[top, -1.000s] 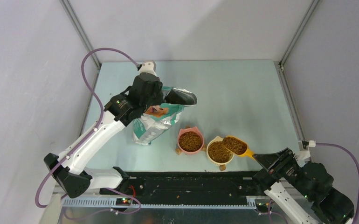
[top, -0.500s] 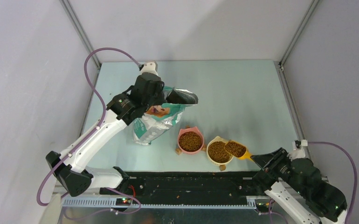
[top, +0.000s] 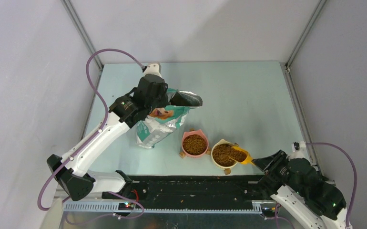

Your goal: Serve the pet food

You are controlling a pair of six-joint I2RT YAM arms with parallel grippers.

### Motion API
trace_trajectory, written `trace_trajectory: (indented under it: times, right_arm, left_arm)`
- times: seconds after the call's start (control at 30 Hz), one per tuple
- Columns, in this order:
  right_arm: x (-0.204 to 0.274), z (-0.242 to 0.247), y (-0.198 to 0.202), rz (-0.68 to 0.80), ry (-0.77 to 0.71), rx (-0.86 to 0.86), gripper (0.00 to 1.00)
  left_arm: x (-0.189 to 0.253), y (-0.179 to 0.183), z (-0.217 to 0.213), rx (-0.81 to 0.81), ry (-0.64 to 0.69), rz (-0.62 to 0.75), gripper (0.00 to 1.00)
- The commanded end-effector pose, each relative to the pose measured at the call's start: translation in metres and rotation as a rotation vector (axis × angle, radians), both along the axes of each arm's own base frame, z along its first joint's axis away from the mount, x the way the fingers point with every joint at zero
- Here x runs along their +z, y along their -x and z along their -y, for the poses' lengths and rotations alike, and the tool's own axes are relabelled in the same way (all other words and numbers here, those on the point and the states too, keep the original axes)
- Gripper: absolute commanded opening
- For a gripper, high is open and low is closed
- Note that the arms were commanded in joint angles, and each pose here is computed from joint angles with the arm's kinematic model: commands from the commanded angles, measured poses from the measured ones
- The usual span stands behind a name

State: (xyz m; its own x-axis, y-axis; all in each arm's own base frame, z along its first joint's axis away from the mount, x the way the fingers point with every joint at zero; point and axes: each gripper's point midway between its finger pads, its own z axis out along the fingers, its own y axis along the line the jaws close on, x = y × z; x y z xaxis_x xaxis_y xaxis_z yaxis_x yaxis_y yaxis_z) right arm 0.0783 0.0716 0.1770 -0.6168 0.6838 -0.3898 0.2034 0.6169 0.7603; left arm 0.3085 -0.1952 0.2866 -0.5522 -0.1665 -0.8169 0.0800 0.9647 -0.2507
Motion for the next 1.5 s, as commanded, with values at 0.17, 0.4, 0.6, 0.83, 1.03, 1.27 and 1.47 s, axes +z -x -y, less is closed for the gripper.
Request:
trace_trajectory:
  times: [0.17,0.4,0.6,0.83,1.03,1.27,1.47]
  right_arm:
    - [0.014,-0.005,-0.009,0.071,0.002,0.021,0.0]
    - [0.003,-0.014,-0.007,-0.023,0.15,0.124,0.0]
    - [0.005,-0.004,-0.004,-0.059,0.289,0.169,0.0]
    - [0.034,0.011,-0.002,-0.023,0.37,0.187,0.0]
    - [0.025,0.002,-0.004,-0.088,0.427,0.251,0.0]
    - [0.049,0.0,-0.012,-0.027,0.428,0.251,0.0]
    - [0.042,0.007,-0.009,-0.058,0.464,0.24,0.0]
  left_arm:
    - [-0.007,0.004,-0.02,0.039,-0.076,-0.025,0.0]
    - [-0.003,0.005,-0.023,0.049,-0.075,-0.013,0.0]
    - [0.005,0.007,-0.028,0.061,-0.067,0.01,0.0]
    - [0.013,0.008,-0.035,0.083,-0.068,0.035,0.0]
    - [0.018,0.009,-0.039,0.096,-0.068,0.052,0.0]
    - [0.023,0.011,-0.044,0.107,-0.071,0.07,0.0]
    - [0.02,0.009,-0.045,0.115,-0.082,0.066,0.0]
